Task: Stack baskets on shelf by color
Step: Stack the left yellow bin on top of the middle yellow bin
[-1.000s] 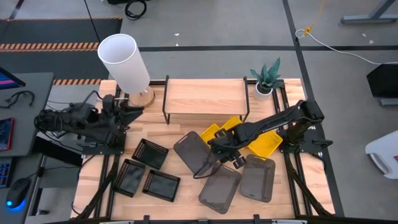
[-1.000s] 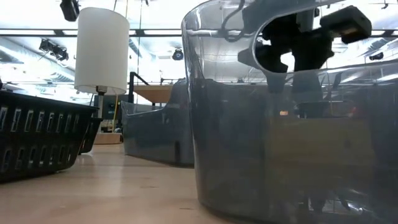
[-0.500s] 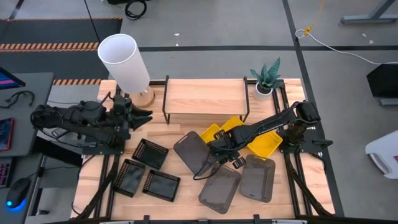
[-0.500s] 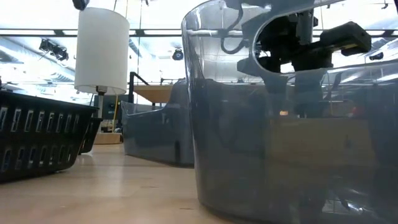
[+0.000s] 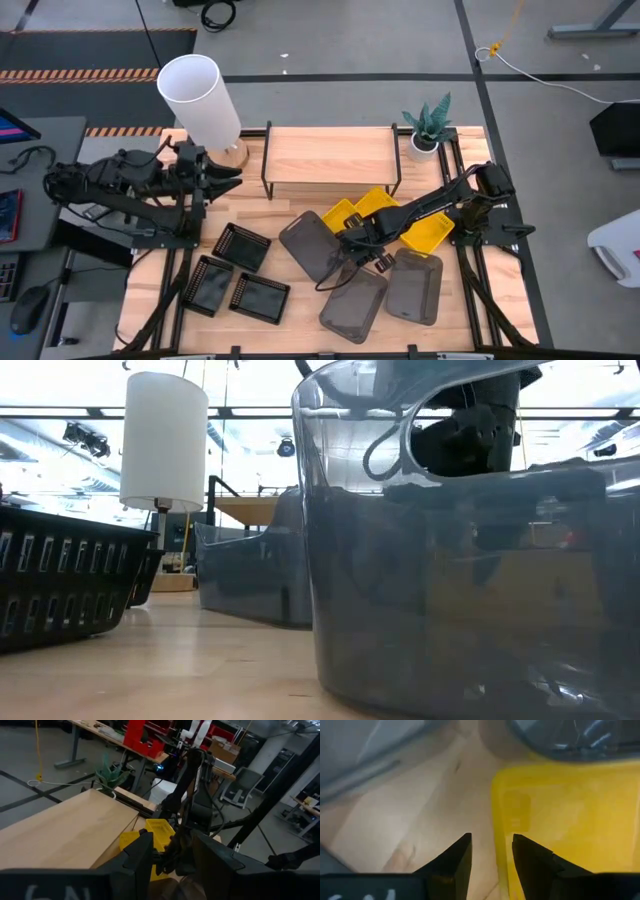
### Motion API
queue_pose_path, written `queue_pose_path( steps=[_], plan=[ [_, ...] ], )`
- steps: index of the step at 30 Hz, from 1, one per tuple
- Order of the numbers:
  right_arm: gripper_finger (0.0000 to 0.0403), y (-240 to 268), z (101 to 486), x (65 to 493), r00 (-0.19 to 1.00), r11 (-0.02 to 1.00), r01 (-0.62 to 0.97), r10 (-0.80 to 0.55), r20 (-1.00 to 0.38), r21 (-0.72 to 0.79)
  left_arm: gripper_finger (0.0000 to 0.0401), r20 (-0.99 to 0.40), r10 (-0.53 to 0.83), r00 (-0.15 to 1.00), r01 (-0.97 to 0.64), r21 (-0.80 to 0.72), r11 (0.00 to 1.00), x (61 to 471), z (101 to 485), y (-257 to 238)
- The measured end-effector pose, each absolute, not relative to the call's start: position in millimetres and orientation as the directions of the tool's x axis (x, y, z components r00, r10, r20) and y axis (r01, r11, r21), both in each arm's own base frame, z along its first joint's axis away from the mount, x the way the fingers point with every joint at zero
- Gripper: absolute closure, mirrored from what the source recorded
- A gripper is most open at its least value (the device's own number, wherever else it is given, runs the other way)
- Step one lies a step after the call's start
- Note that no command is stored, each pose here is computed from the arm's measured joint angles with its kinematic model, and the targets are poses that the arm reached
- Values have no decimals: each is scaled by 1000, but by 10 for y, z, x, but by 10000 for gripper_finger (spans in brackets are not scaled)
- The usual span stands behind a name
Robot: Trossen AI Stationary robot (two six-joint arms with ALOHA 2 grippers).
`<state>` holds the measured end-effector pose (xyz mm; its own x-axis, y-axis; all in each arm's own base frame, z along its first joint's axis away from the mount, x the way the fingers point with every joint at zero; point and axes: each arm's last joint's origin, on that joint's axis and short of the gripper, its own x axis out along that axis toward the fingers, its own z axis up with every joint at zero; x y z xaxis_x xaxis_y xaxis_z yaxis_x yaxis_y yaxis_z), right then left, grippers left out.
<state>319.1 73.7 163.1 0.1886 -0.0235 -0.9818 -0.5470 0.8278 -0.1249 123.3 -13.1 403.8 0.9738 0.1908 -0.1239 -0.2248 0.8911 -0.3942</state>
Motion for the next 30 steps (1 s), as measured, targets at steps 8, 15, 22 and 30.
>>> queue_pose_path(
  steps=[8, 15, 22, 30],
  plan=[
    [339, 724, 1576, 3155, 177, 829, -544, -38, -984, -130, 257, -125, 203, 971, -236, -393, 889, 1235, 4037, -129],
    [392, 747, 1603, 3151, 168, 824, -555, -23, -986, -113, 257, -124, 220, 968, -252, -390, 886, 1234, 4037, -123],
    [395, 813, 1807, 3154, 155, 815, -574, 16, -988, -77, 257, -122, 231, 965, -261, -390, 883, 1234, 4038, -120],
    [396, 787, 2249, 3027, 243, 831, -550, 65, -968, -82, 257, -121, 240, 963, -269, -389, 881, 1233, 4039, -117]
  ],
)
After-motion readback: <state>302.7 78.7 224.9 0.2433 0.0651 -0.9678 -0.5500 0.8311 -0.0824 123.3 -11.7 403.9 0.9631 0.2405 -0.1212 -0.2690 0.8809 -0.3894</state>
